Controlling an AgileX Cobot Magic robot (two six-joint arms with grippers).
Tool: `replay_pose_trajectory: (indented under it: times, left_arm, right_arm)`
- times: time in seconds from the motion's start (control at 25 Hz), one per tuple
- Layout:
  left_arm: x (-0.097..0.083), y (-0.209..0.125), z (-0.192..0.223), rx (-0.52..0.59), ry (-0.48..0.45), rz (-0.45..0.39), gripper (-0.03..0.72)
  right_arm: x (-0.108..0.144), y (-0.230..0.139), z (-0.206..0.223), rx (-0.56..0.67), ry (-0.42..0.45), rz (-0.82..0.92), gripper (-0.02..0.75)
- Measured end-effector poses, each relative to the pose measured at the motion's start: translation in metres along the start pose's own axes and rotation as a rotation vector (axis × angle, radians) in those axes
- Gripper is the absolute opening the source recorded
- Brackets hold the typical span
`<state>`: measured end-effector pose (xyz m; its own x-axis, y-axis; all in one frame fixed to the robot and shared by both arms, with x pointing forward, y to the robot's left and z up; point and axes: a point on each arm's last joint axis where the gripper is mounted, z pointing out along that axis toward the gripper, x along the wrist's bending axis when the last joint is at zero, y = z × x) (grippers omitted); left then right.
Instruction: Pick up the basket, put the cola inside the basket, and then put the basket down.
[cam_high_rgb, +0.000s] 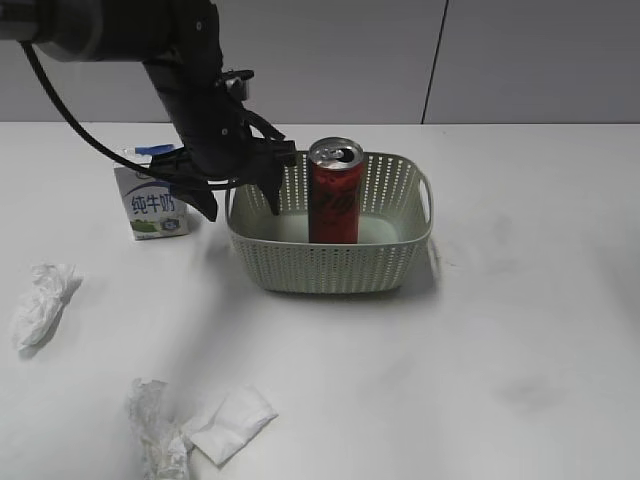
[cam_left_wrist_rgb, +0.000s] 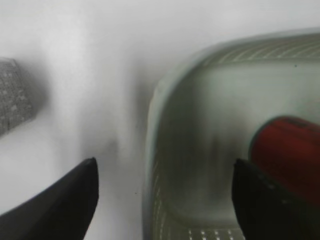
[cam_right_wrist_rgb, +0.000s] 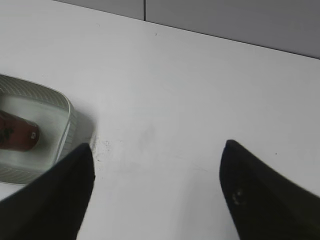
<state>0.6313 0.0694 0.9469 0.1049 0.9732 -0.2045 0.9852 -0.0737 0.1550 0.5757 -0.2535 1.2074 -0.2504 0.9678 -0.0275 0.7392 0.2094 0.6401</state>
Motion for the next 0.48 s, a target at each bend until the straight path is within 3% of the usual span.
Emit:
replay_pose_trajectory:
  times: [0.24, 0.36, 0.48]
  left_arm:
    - [0.003, -0.001, -0.029, -0.008, -0.013, 0.034, 0.681]
    - [0.017, 0.004, -0.059, -0.045, -0.021, 0.033, 0.682]
    - [0.043, 0.009, -0.087, -0.068, -0.013, 0.015, 0.68]
  right_arm:
    - [0.001, -0.001, -0.006, -0.009, -0.001, 0.001, 0.592]
    - [0.002, -0.008, -0.014, -0.009, 0.001, 0.001, 0.592]
    - [0.004, -0.021, -0.02, 0.005, 0.004, 0.002, 0.592]
